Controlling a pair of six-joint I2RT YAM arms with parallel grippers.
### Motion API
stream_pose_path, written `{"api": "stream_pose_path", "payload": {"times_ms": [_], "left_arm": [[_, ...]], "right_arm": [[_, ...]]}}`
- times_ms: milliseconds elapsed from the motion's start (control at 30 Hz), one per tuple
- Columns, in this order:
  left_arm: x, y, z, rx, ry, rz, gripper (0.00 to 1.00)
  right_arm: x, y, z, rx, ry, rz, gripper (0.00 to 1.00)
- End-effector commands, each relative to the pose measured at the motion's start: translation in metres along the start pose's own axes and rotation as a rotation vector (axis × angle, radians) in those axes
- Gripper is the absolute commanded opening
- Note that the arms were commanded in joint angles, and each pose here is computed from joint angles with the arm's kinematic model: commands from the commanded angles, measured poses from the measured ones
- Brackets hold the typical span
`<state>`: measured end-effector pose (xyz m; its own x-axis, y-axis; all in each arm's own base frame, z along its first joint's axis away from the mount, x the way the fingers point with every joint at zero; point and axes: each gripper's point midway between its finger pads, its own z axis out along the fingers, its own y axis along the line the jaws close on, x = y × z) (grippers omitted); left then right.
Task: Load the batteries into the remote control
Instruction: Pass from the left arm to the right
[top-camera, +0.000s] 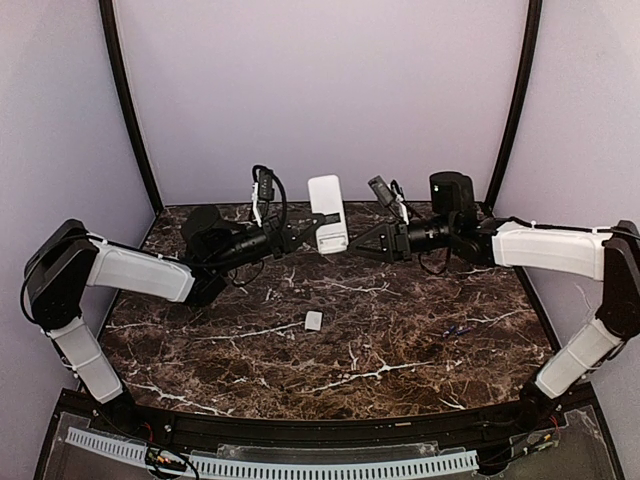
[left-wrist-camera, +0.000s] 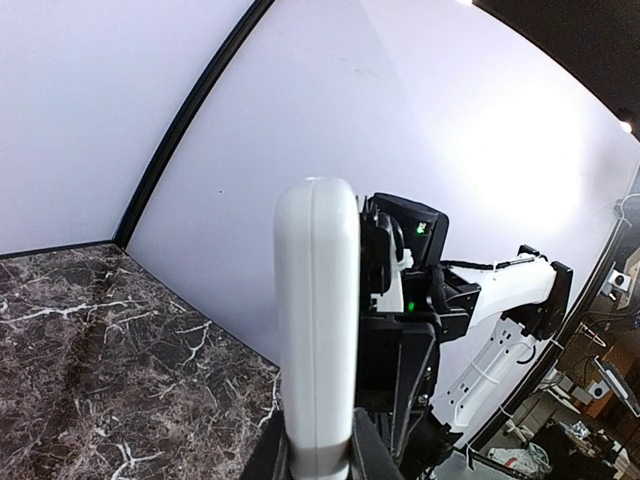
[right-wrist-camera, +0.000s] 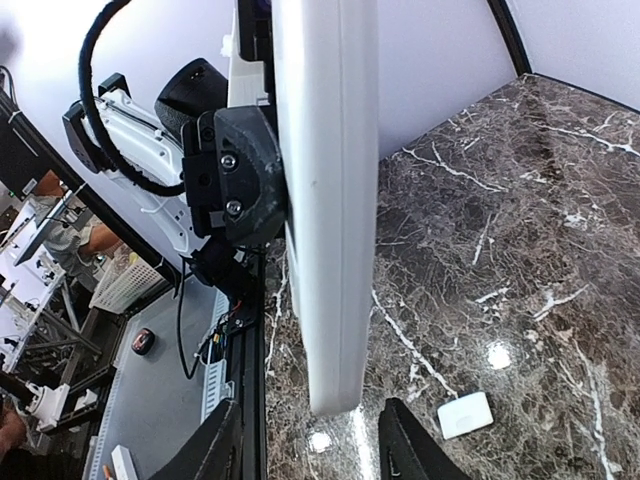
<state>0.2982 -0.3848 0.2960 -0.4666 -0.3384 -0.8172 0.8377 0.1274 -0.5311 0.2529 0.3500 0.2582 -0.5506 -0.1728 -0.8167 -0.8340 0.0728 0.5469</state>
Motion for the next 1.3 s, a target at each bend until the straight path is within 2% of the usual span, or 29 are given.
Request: {"api": "stream_pose_path", "payload": {"times_ms": [0,133,300,533,567,633,667,700,800,867,900,1033,1267], "left_arm": [[-0.021,-0.023,-0.005,0.045,-0.098,0.025,0.0],[-0.019,-0.025,-0.005,0.05,-0.107,0.019,0.0],[-0.018,-0.027,-0.005,0.052,-0.11,0.021,0.0],[-0.015,-0.027,-0.008,0.052,-0.107,0.022,0.03],[-0.015,-0.027,-0.009,0.048,-0.106,0.024,0.05],[-0.014,-0.025,-0.011,0.036,-0.093,0.033,0.15],[-0.011,-0.023,-0.011,0.028,-0.073,0.036,0.25],[-0.013,-0.024,-0.013,0.025,-0.071,0.041,0.29],[-0.008,-0.018,-0.017,0.014,-0.01,0.027,0.52],[-0.007,-0.014,-0.02,0.007,0.036,0.017,0.58],[-0.012,-0.013,-0.022,0.004,0.04,0.03,0.6],[0.006,-0.014,-0.024,0.015,0.191,0.025,0.65],[0.014,-0.017,-0.016,0.04,0.304,-0.031,0.62]], "right_arm": [[-0.021,0.005,0.015,-0.03,-0.045,-0.044,0.43],[-0.03,0.01,0.023,-0.061,-0.051,-0.059,0.33],[-0.032,0.011,0.027,-0.08,-0.049,-0.055,0.16],[-0.029,0.015,0.027,-0.108,-0.032,-0.048,0.0],[-0.029,0.016,0.027,-0.11,-0.028,-0.052,0.0],[-0.026,0.017,0.026,-0.114,-0.018,-0.053,0.0],[-0.025,0.018,0.025,-0.115,-0.012,-0.053,0.0],[-0.024,0.019,0.025,-0.115,-0.004,-0.054,0.0],[-0.02,0.021,0.023,-0.117,0.014,-0.058,0.0],[-0.015,0.022,0.021,-0.118,0.028,-0.057,0.0],[-0.013,0.024,0.02,-0.125,0.037,-0.058,0.0],[-0.001,0.027,0.018,-0.146,0.085,-0.057,0.0],[0.019,0.031,0.014,-0.144,0.189,-0.05,0.0]]}}
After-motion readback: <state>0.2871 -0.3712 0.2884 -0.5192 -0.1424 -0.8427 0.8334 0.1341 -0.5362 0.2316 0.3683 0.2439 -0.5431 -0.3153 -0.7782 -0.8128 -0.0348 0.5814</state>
